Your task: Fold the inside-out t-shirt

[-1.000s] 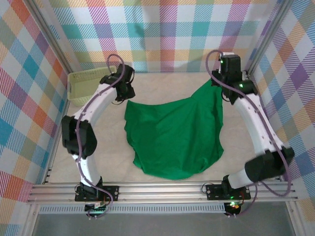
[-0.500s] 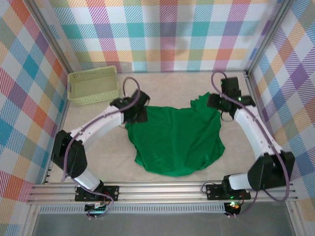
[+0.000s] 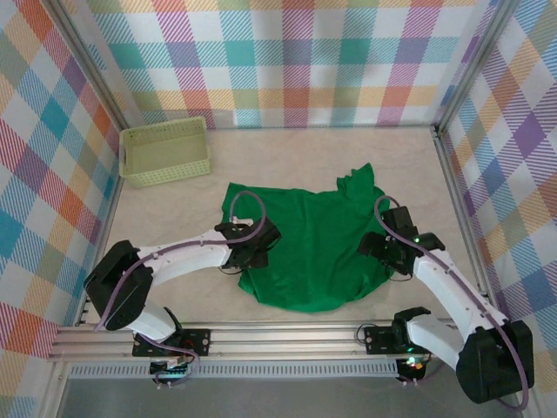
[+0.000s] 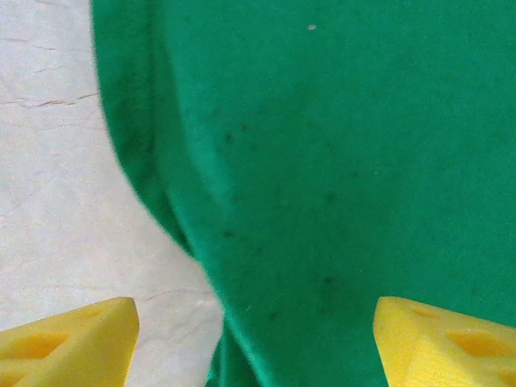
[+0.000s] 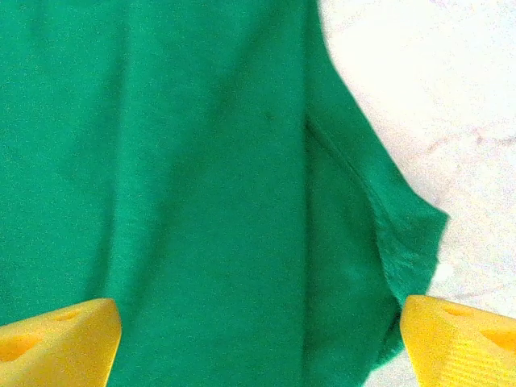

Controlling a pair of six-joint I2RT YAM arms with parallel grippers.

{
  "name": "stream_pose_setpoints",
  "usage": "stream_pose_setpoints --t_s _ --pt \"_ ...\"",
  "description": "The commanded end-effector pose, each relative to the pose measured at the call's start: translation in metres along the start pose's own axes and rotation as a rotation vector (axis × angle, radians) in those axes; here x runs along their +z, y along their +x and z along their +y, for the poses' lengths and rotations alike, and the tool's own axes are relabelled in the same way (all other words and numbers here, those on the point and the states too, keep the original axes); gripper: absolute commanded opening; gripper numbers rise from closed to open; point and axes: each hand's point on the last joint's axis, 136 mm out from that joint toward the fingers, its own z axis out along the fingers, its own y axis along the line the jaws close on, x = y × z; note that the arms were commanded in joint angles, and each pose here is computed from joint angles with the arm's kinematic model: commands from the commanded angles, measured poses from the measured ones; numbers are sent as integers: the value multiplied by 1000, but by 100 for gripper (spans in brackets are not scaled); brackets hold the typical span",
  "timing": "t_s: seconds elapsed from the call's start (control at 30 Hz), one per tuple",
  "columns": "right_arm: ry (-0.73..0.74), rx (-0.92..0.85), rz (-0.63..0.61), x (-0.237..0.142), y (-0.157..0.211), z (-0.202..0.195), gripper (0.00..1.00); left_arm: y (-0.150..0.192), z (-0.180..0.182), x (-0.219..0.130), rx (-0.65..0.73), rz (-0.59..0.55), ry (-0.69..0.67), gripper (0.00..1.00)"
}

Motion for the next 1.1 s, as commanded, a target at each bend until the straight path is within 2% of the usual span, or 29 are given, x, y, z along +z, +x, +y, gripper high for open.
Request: stream_pose_setpoints --t_s 0.0,0.07,0.17,0.47,0.63,0.87,1.07 --pt "27 101 -1 7 10 -11 90 9 -12 16 -48 21 40 70" --pt "10 116 24 13 18 -11 87 9 -15 21 -50 27 33 68" --pt "-22 114 62 22 26 -5 75 7 -15 25 -53 16 18 59" --pt "-50 55 109 31 32 6 26 6 -17 28 -56 9 27 27" --pt "-14 33 39 15 18 0 0 2 -25 19 -74 -1 86 10" --pt "-9 -4 -78 -28 -7 0 0 -20 -17 -22 -109 -100 141 0" --pt "-11 -53 -199 -79 -35 4 0 -41 -4 -69 -176 -221 205 0"
